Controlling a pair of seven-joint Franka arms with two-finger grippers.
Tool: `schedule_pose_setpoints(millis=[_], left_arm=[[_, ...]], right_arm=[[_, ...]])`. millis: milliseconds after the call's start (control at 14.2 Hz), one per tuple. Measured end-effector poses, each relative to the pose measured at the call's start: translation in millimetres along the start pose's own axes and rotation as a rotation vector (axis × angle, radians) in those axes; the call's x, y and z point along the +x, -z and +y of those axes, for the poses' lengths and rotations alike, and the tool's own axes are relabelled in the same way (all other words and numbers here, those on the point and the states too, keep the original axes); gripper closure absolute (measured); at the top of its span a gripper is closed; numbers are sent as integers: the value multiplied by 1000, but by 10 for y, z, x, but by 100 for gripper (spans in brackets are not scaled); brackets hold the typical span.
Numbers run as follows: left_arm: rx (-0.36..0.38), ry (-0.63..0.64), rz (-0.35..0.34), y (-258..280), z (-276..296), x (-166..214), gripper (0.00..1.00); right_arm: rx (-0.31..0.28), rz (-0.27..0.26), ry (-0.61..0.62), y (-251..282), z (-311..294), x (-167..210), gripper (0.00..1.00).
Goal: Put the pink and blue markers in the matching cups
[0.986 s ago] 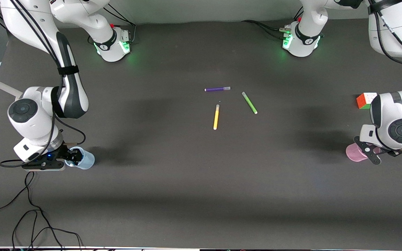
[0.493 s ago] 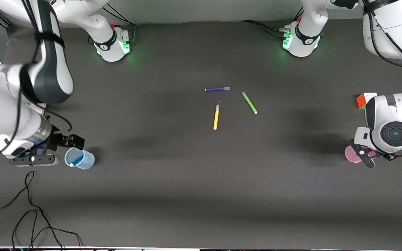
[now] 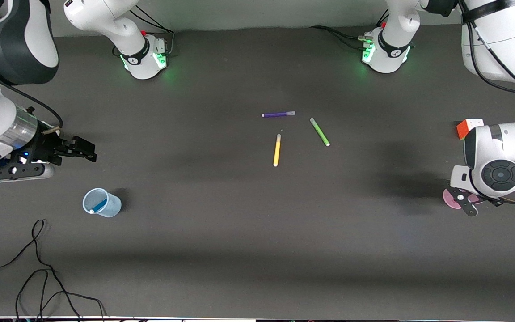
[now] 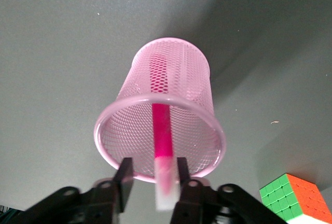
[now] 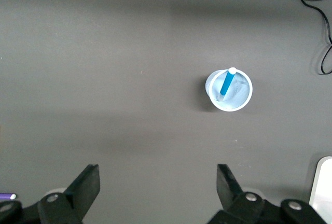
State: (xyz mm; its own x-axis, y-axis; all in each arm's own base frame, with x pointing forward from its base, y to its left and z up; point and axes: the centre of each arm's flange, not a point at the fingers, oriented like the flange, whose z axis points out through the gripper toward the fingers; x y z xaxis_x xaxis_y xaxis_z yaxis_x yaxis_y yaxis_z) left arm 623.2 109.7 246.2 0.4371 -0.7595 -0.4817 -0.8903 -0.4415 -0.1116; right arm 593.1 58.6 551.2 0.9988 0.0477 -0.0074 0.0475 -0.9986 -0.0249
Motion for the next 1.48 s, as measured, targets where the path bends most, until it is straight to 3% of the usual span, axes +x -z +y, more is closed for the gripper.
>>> schedule_pose_setpoints(millis=[282, 493, 634, 775, 1127, 1268, 1479], left_arm=[[8, 4, 1, 32, -22, 25, 6], [-20, 27, -30, 282, -153, -50, 3], [-68, 66, -68, 801, -305, -196, 1], [-118, 120, -51, 1550, -387, -355, 1], [-202, 271, 230, 2875, -301, -857, 1], [-241, 450, 295, 3104, -227, -990, 1], [-384, 687, 341, 3246, -87, -900, 1]], right_arm=[[4, -2, 8, -12, -49, -2, 0], [7, 10, 34, 14, -207, 1, 0], [13, 25, 50, 65, -288, 8, 0], [44, 35, 65, 142, -305, -22, 0], [68, 47, 45, 444, -98, -222, 0], [71, 31, 33, 465, -12, -333, 0], [36, 31, 34, 481, 44, -408, 0]])
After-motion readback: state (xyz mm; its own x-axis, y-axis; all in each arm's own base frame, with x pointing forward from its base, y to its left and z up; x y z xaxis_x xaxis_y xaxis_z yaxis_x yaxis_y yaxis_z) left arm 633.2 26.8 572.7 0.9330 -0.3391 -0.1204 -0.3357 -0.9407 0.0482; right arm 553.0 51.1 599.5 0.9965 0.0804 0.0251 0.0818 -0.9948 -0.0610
